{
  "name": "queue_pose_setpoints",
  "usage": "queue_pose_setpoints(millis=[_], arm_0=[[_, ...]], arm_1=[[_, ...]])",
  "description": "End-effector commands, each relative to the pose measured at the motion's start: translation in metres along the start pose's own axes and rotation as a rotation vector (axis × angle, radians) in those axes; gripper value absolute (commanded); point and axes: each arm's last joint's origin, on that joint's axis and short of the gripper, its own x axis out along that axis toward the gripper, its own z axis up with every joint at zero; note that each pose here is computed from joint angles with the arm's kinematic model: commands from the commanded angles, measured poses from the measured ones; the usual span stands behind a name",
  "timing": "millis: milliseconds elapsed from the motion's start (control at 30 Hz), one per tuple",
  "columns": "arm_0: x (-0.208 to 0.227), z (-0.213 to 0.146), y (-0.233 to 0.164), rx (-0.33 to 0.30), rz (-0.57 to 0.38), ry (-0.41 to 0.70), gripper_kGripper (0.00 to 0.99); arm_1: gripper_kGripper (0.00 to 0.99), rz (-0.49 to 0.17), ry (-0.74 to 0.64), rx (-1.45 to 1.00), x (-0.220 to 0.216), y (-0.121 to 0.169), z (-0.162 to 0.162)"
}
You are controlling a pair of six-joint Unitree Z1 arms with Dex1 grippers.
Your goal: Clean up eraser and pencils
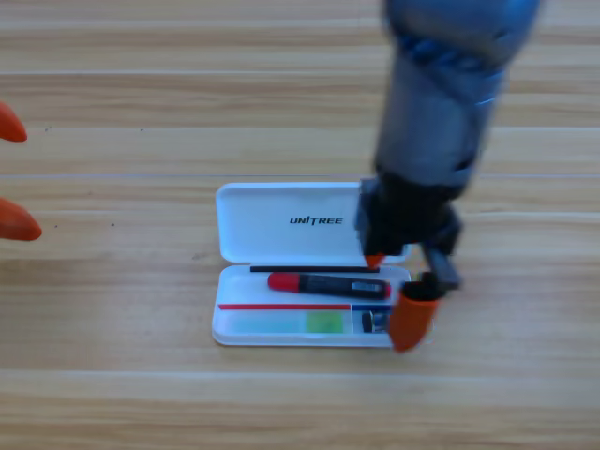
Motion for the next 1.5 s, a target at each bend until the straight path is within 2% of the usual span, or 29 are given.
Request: queue_pose_setpoints(millis=[33, 233, 333, 433, 533, 667, 733, 800, 967, 1300, 1500], arm_0=[[0.012, -0.005, 0.003, -0.039, -0.013, 0.011, 0.99], [0.019, 0.004, 0.013, -0.043, -0.004, -0.015, 0.986], [0.026, 0.008, 0.019, -0.045, -0.008, -0.023, 0.939], [0.034, 0.013, 0.025, -0.045, -0.018, -0.021, 0.83], [0.044, 0.017, 0.031, -0.026, -0.012, -0.031, 0.687], [0.063, 0.025, 0.042, 0.023, 0.0, -0.062, 0.414], [0.072, 0.029, 0.048, 0.046, 0.012, -0.086, 0.241], [0.083, 0.035, 0.055, 0.064, 0.025, -0.106, 0.009], [0.109, 0.044, 0.071, 0.04, 0.049, -0.128, 0.0], [0.17, 0.053, 0.096, -0.022, -0.02, -0.124, 0.0], [0.2, 0.05, 0.102, -0.033, -0.059, -0.14, 0.0]], arm_1=[[0.936, -0.046, -0.246, -0.06, -0.107, 0.108, -0.055], [0.96, -0.227, -0.518, 0.095, -0.14, 0.144, -0.104], [0.962, -0.24, -0.578, 0.146, -0.143, 0.15, -0.109], [0.962, -0.199, -0.613, 0.166, -0.145, 0.152, -0.108], [0.962, -0.206, -0.643, 0.174, -0.147, 0.154, -0.109], [0.962, -0.213, -0.659, 0.178, -0.151, 0.158, -0.112], [0.962, -0.216, -0.667, 0.181, -0.153, 0.16, -0.114], [0.962, -0.218, -0.674, 0.18, -0.155, 0.162, -0.115], [0.962, -0.212, -0.676, 0.18, -0.154, 0.163, -0.117], [0.962, -0.203, -0.677, 0.179, -0.152, 0.164, -0.118], [0.962, -0.195, -0.684, 0.176, -0.153, 0.165, -0.118]])
